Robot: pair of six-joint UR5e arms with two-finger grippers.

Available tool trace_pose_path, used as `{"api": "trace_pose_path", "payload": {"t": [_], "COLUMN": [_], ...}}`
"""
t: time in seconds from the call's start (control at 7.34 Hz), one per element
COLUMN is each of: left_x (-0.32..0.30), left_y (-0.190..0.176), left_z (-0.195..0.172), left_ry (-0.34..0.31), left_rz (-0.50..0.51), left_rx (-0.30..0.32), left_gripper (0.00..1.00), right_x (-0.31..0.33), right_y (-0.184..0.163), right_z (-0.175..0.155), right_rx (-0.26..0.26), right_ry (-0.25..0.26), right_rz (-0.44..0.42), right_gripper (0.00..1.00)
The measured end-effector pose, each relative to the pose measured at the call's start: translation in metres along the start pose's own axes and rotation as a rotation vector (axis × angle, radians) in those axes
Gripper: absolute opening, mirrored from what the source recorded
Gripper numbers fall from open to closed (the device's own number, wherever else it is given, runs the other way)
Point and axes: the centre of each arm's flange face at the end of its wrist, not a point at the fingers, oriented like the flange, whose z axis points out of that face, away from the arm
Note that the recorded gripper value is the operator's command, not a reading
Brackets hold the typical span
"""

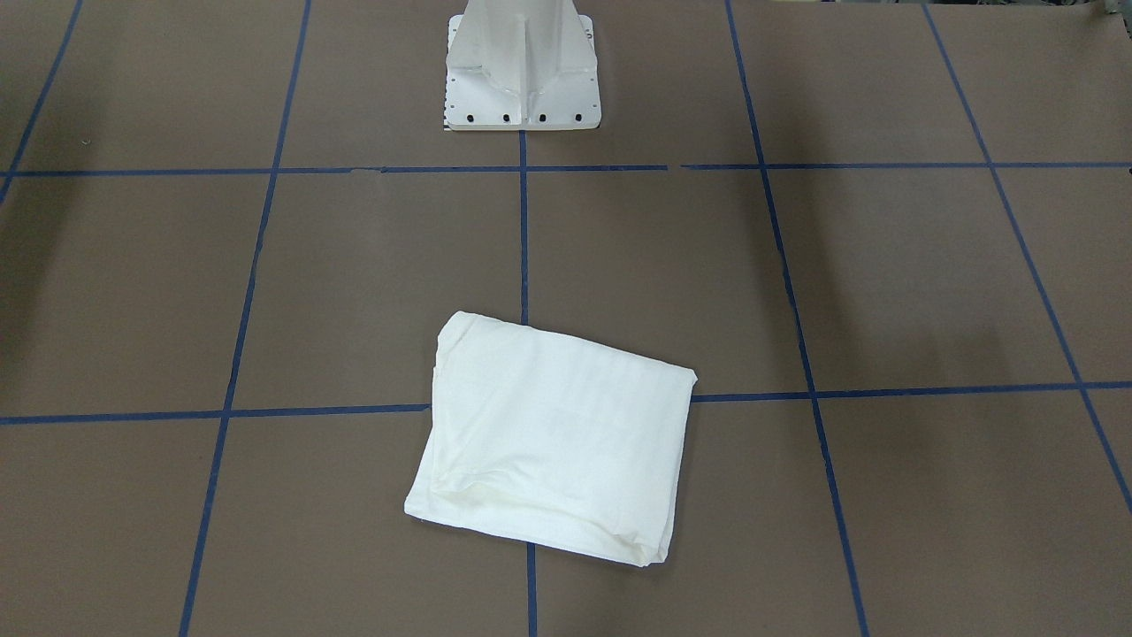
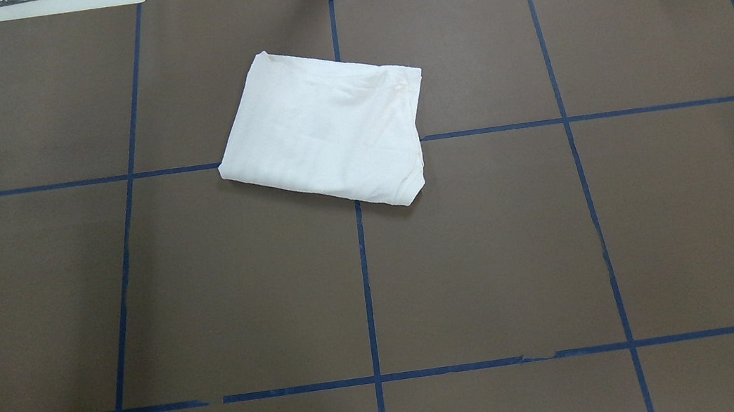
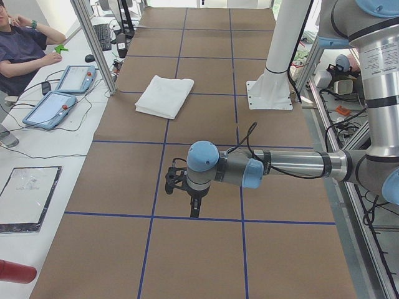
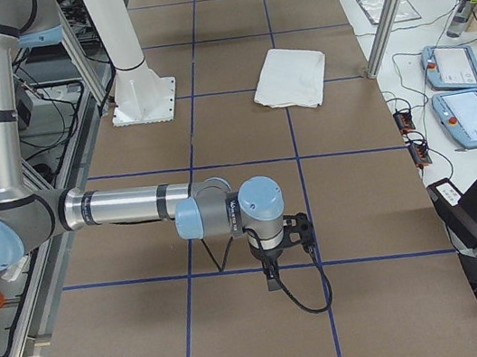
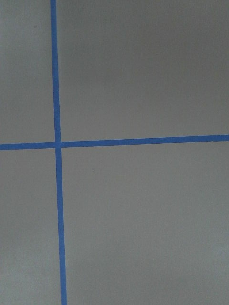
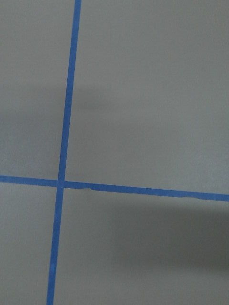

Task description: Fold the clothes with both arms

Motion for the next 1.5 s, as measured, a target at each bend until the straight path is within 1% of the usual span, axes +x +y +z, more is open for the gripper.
{"api": "trace_pose_path", "payload": {"t": [1.5], "left_x": [-0.0042], "left_y": [0.0017], "left_z": [0.0038], "left_ry": [-0.007], "left_rz": [-0.010], "left_rx": [-0.009], "left_gripper": [1.00], "right_x": [0.0012], "right_y": [0.0044], "right_z": [0.0009], "right_rx": [-0.003], "right_ry": [0.001], "right_rz": [0.001], "right_gripper": [1.00]}}
